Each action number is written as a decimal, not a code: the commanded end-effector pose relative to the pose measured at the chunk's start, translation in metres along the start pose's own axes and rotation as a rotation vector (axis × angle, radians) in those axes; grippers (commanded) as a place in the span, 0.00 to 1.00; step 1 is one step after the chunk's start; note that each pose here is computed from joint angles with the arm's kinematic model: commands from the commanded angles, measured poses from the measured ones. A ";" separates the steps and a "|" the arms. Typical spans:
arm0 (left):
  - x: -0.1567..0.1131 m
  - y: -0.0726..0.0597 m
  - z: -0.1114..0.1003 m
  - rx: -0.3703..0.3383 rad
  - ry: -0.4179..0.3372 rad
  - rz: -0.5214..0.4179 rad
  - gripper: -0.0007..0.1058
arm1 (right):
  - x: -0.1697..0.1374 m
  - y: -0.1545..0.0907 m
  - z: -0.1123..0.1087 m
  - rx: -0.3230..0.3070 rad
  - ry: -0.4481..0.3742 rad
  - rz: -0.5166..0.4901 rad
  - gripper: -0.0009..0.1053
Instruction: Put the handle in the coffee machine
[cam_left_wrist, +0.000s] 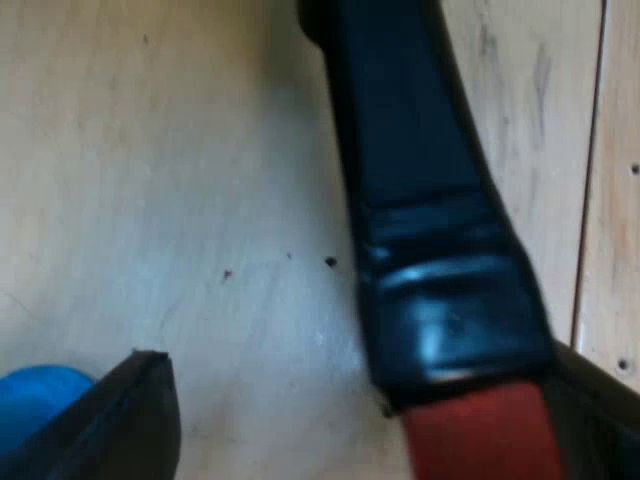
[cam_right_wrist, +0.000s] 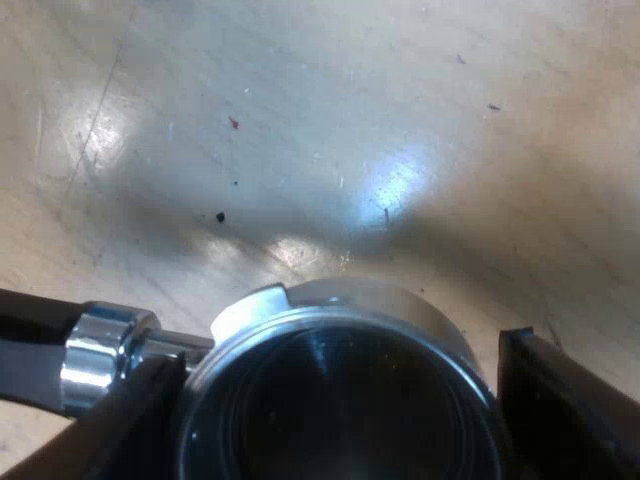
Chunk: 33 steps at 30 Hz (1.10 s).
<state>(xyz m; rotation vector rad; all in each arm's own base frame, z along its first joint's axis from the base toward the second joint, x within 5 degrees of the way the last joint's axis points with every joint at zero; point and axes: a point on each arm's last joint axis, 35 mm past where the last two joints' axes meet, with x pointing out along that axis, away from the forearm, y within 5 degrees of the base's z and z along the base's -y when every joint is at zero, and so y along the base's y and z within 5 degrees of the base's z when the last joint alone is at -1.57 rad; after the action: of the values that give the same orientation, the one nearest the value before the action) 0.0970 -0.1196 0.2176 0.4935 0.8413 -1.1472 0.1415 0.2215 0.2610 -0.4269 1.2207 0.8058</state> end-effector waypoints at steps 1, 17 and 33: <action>-0.002 -0.001 0.003 0.010 -0.023 -0.003 0.66 | -0.008 0.001 0.003 -0.021 -0.030 0.023 0.01; -0.002 -0.001 0.003 0.008 -0.019 -0.006 0.26 | -0.008 0.001 0.003 -0.021 -0.030 0.023 0.01; -0.004 -0.004 0.006 -0.012 -0.053 -0.083 0.01 | -0.008 0.001 0.004 0.024 -0.035 -0.003 0.12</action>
<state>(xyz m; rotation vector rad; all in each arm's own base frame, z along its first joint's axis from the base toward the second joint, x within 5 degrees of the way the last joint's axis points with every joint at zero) 0.0955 -0.1198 0.2174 0.4443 0.8741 -1.1602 0.1422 0.2204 0.2618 -0.3941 1.2311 0.7612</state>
